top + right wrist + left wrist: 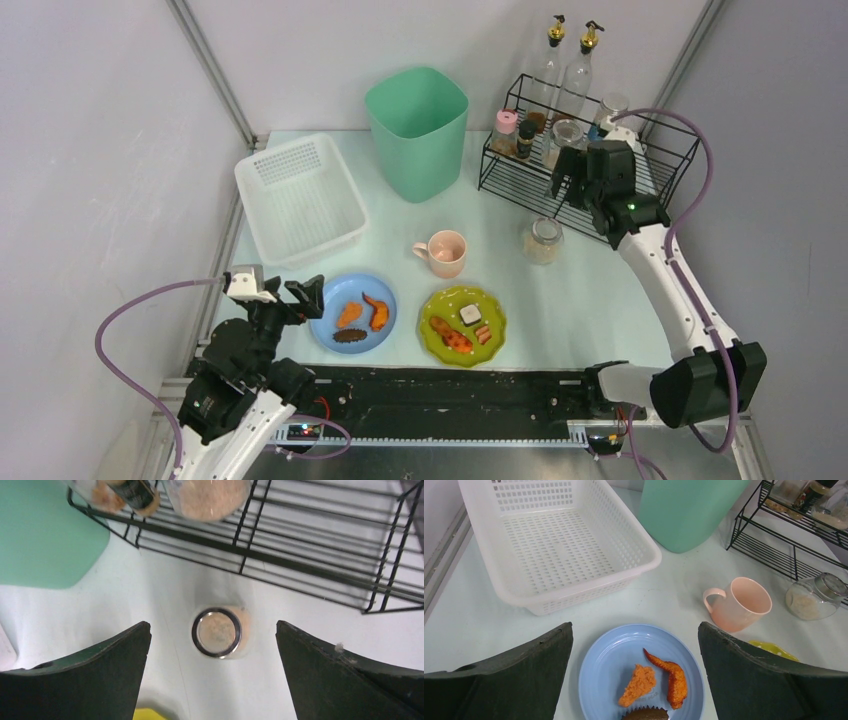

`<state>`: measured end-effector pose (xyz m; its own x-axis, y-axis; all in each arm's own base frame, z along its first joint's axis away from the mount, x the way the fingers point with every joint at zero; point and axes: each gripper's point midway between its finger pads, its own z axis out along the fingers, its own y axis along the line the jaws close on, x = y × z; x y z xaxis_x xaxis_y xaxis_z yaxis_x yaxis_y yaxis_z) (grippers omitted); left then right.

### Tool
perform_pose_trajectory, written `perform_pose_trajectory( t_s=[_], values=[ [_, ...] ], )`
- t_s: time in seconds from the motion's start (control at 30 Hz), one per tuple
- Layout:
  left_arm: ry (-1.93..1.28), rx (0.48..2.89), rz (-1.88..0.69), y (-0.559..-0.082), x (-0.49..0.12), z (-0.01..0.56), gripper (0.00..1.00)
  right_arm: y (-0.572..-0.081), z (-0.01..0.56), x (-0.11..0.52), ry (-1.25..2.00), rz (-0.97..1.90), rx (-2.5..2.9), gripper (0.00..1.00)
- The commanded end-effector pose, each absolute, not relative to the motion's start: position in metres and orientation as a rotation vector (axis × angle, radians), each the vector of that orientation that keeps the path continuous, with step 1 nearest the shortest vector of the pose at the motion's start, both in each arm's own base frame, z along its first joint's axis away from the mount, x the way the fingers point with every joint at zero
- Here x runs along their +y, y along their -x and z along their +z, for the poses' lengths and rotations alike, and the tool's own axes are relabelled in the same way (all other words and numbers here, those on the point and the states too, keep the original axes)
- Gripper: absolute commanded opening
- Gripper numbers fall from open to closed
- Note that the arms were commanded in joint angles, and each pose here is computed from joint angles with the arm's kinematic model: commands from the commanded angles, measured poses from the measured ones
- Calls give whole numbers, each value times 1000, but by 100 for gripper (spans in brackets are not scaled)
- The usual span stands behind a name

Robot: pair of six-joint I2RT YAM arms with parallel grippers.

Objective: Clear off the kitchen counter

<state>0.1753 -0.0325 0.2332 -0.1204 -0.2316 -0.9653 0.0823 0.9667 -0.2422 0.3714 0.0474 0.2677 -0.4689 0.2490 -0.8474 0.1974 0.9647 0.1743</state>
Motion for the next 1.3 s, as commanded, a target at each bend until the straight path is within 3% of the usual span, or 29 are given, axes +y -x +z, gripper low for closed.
perform_pose_trajectory(
  t_s=[0.0, 0.5, 1.27],
  values=[
    [142, 1639, -281, -177, -31, 240, 98, -353, 262, 63, -300, 190, 2097, 99],
    [129, 1643, -290, -177, -34, 239, 98, -340, 173, 79, -320, 151, 2281, 99],
    [127, 1651, -285, -177, -34, 238, 98, -367, 122, 74, -433, 44, 2340, 99]
  ],
)
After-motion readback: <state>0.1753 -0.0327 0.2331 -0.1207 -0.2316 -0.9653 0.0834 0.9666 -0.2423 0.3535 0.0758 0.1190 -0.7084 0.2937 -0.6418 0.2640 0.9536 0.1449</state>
